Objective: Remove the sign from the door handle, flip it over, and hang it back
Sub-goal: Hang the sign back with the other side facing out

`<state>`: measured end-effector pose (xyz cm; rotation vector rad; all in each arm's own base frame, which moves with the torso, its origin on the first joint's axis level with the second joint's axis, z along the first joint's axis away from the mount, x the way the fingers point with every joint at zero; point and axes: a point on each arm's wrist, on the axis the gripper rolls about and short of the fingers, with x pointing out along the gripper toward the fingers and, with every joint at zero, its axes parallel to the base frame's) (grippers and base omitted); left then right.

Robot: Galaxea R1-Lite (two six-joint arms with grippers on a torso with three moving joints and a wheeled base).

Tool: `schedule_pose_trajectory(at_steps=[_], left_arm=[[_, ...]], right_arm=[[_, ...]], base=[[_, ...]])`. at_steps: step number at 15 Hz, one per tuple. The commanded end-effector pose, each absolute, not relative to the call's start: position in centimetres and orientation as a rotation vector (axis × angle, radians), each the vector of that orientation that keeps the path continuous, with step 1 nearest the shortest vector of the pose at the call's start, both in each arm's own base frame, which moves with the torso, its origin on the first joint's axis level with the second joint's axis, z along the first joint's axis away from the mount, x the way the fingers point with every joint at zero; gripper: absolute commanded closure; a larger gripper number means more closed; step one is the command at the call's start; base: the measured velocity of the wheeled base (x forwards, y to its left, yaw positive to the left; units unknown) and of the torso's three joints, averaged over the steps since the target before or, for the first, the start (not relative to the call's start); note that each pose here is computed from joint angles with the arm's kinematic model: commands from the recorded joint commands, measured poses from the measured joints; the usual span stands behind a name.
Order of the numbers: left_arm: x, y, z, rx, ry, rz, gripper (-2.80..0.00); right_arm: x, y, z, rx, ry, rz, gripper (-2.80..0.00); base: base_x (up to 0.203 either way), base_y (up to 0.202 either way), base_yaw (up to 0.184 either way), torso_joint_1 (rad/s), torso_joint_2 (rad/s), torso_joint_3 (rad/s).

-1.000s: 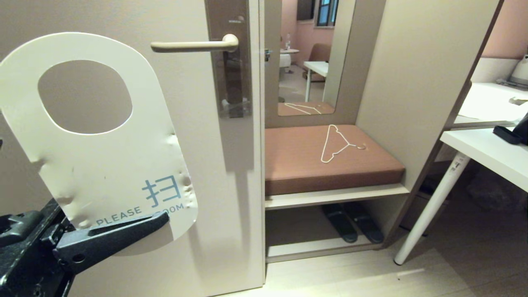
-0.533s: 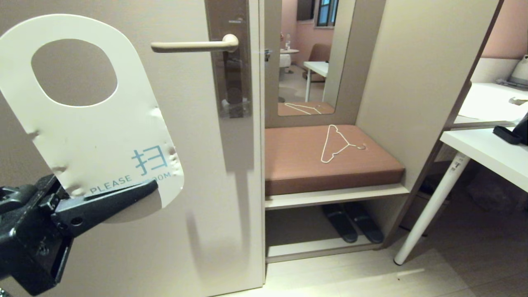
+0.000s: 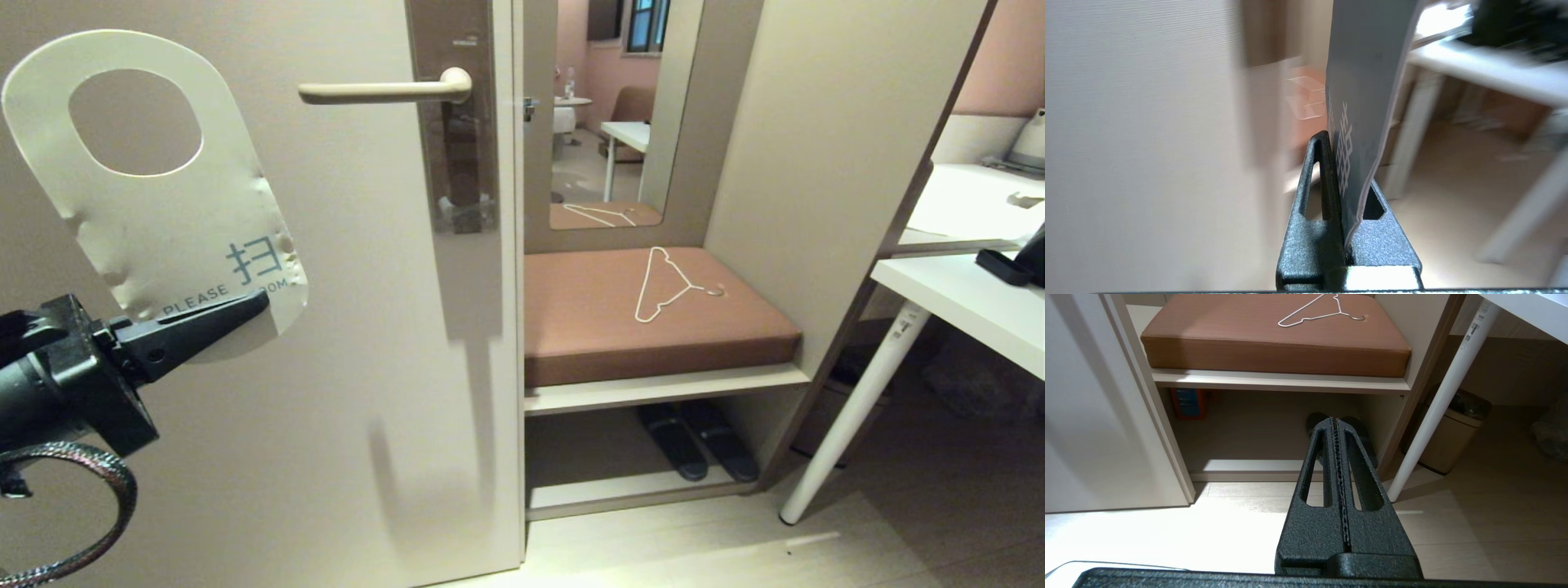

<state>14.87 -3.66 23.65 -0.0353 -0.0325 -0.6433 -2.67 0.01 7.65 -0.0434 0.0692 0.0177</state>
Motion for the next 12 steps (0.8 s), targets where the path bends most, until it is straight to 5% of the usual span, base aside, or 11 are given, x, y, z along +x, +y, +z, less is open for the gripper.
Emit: schedule_pose_trajectory(at_steps=[1, 12], left_arm=[[16.1, -3.6, 23.1, -0.005, -0.007, -0.572, 0.0], [24.4, -3.4, 23.9, 0.012, 0.017, -0.302, 0.0]], right_arm=[[-2.7, 0.0, 7.6, -0.044, 0.07, 0.018, 0.0], [-2.7, 0.0, 7.6, -0.044, 0.07, 0.018, 0.0]], base=[[0.0, 0.0, 0.0, 0.0, 0.0, 0.0], [0.0, 0.0, 0.0, 0.0, 0.0, 0.0]])
